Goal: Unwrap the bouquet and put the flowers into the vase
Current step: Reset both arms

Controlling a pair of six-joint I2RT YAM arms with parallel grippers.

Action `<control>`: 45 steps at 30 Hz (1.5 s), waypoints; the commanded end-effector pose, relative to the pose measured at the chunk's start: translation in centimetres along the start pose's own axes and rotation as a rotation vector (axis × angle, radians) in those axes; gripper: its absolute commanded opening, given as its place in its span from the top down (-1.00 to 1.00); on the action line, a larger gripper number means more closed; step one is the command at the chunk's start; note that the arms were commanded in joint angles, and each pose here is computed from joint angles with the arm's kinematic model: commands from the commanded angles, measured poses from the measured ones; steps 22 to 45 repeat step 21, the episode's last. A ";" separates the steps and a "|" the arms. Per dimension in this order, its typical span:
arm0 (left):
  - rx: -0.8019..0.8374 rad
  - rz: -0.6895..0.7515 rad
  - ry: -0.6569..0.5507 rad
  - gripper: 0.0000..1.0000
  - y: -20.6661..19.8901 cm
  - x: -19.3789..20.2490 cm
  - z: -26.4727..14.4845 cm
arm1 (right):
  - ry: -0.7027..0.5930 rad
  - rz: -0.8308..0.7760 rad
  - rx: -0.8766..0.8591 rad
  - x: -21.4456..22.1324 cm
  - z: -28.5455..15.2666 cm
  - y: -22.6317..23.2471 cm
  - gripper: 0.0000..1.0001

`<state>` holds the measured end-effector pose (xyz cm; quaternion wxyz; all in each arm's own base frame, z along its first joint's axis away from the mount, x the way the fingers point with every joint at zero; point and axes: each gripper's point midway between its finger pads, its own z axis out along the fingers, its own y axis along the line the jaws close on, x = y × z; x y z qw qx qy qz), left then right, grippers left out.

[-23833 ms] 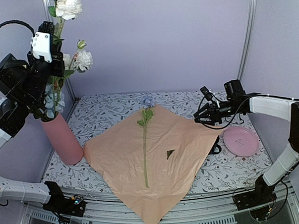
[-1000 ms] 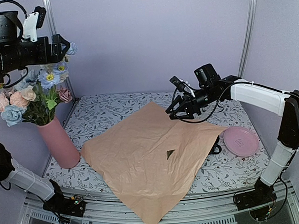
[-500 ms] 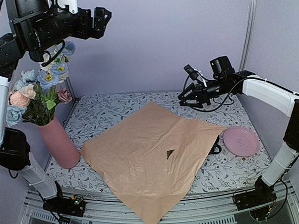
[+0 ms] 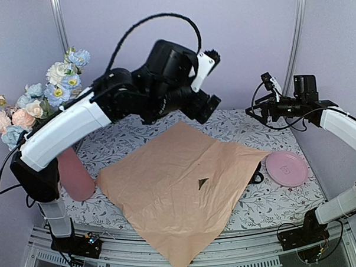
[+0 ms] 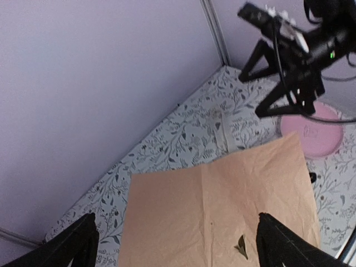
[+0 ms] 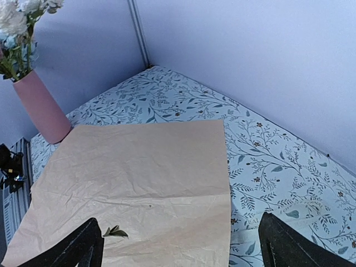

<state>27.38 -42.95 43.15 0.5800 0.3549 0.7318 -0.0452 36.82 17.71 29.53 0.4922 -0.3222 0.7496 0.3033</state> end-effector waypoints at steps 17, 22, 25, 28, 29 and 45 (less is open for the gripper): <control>-0.033 -0.458 -0.087 -0.99 3.5 19.8 2.0 | -0.095 0.124 0.203 2.9 -0.7 -3.6 -0.98; -0.033 -0.460 -0.090 -0.99 3.2 20.5 2.3 | -0.079 0.109 0.202 3.9 -0.5 -3.6 -0.98; -0.033 -0.460 -0.090 -0.99 3.2 20.5 2.3 | -0.079 0.109 0.202 3.9 -0.5 -3.6 -0.98; -0.033 -0.460 -0.090 -0.99 3.2 20.5 2.3 | -0.079 0.109 0.202 3.9 -0.5 -3.6 -0.98; -0.033 -0.460 -0.090 -0.99 3.2 20.5 2.3 | -0.079 0.109 0.202 3.9 -0.5 -3.6 -0.98; -0.033 -0.460 -0.090 -0.99 3.2 20.5 2.3 | -0.079 0.109 0.202 3.9 -0.5 -3.6 -0.98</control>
